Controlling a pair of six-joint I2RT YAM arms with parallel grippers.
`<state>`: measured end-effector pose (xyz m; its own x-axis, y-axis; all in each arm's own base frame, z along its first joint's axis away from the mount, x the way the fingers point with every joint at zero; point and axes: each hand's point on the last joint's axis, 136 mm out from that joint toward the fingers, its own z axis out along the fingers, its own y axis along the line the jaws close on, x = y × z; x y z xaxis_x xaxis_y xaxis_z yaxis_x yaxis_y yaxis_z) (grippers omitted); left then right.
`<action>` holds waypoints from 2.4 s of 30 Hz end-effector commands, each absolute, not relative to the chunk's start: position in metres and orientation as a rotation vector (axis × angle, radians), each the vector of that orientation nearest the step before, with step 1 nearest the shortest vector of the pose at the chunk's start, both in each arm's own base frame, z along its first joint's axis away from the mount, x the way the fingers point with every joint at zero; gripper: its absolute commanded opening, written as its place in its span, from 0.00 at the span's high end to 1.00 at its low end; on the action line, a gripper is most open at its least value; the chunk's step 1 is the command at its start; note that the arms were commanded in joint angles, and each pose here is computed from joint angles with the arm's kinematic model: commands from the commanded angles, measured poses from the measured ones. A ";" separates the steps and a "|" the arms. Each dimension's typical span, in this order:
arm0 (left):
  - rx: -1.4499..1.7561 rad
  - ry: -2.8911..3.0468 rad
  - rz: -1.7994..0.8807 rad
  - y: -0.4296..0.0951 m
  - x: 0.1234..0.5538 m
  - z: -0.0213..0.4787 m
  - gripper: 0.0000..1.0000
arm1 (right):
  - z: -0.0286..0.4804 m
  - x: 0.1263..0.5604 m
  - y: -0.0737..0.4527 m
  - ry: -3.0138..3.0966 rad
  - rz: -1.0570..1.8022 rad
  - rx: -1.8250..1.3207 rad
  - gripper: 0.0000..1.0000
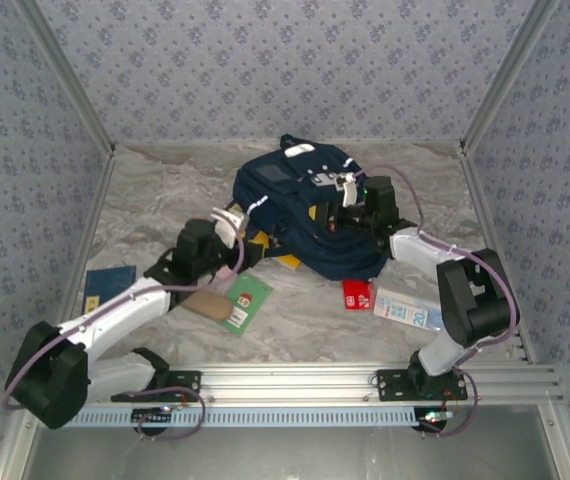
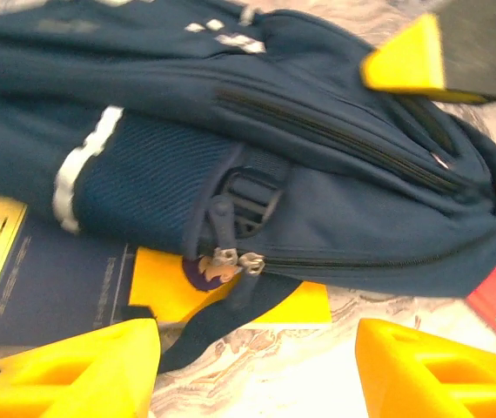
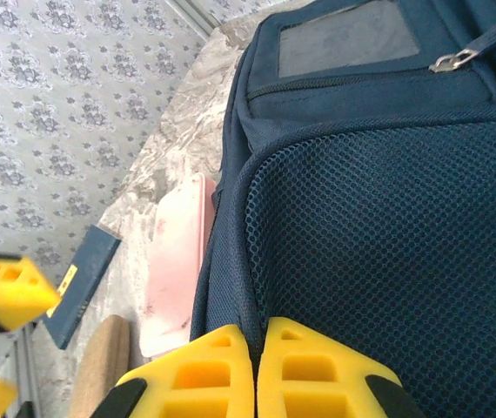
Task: Pack the student bag
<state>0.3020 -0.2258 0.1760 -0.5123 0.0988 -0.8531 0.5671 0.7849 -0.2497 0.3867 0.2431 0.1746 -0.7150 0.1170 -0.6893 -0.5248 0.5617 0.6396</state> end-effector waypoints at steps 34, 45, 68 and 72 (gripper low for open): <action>0.619 2.515 -0.782 -0.268 0.343 0.088 0.39 | 0.218 0.402 0.259 2.163 1.531 -0.239 1.00; 0.750 2.458 -0.735 -0.281 0.351 0.081 0.61 | 0.213 0.403 0.261 2.158 1.552 -0.232 1.00; 0.817 2.432 -0.646 -0.277 0.335 0.089 0.94 | 0.193 0.421 0.250 2.197 1.436 -0.120 1.00; 0.851 2.448 -0.649 -0.284 0.323 0.086 0.94 | 0.191 0.423 0.251 2.210 1.399 -0.107 1.00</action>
<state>0.3400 -0.2773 0.0770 -0.7216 0.4072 -0.5599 0.6271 0.7271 -0.2794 0.4078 0.2540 0.1852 -0.8919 0.1702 -0.4189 -0.3170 0.4253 0.8477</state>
